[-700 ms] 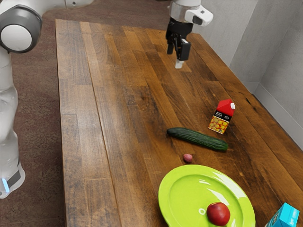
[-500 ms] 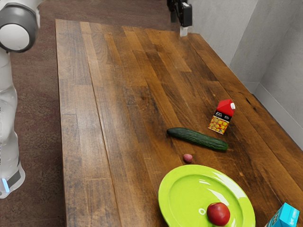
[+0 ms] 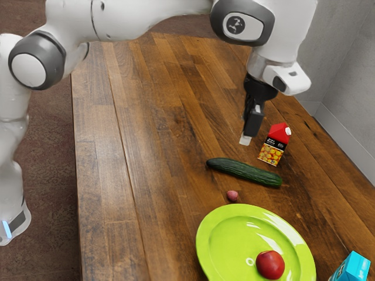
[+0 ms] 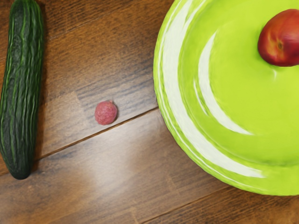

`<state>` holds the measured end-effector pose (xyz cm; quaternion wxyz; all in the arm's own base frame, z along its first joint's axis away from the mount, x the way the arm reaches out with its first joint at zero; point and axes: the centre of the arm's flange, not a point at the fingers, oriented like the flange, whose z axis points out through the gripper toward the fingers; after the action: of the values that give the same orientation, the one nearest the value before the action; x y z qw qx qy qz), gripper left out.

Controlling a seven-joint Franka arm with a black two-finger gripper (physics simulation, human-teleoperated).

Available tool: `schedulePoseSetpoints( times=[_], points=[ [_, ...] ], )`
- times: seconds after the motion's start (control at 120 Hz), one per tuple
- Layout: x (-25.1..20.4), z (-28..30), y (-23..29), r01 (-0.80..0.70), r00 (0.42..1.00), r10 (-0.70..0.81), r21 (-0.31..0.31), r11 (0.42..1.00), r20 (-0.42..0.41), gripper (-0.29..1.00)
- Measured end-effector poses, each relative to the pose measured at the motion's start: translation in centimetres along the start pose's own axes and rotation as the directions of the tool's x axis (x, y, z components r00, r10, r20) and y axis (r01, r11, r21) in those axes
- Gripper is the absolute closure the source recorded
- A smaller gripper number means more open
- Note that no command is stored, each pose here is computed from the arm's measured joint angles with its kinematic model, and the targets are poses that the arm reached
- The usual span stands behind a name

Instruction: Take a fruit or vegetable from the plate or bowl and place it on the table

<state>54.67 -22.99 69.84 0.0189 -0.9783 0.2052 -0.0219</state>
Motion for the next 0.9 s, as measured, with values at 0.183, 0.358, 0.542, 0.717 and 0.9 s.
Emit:
schedulePoseSetpoints(
  times=[0.183,0.358,0.542,0.717,0.9],
  points=[
    [1.0,0.9,5.8,-0.105,0.994,0.105,-0.006,0.994,-0.014,0.00],
    [2.0,4.5,10.4,-0.180,0.984,0.180,-0.009,0.984,0.007,0.00],
    [5.2,7.1,11.5,-0.192,0.981,0.191,-0.017,0.981,-0.036,0.00],
    [9.2,9.1,10.2,-0.165,0.985,0.164,-0.012,0.986,-0.057,0.00],
    [11.0,13.8,11.2,-0.176,0.984,0.176,-0.016,0.984,0.003,0.00]
  ],
)
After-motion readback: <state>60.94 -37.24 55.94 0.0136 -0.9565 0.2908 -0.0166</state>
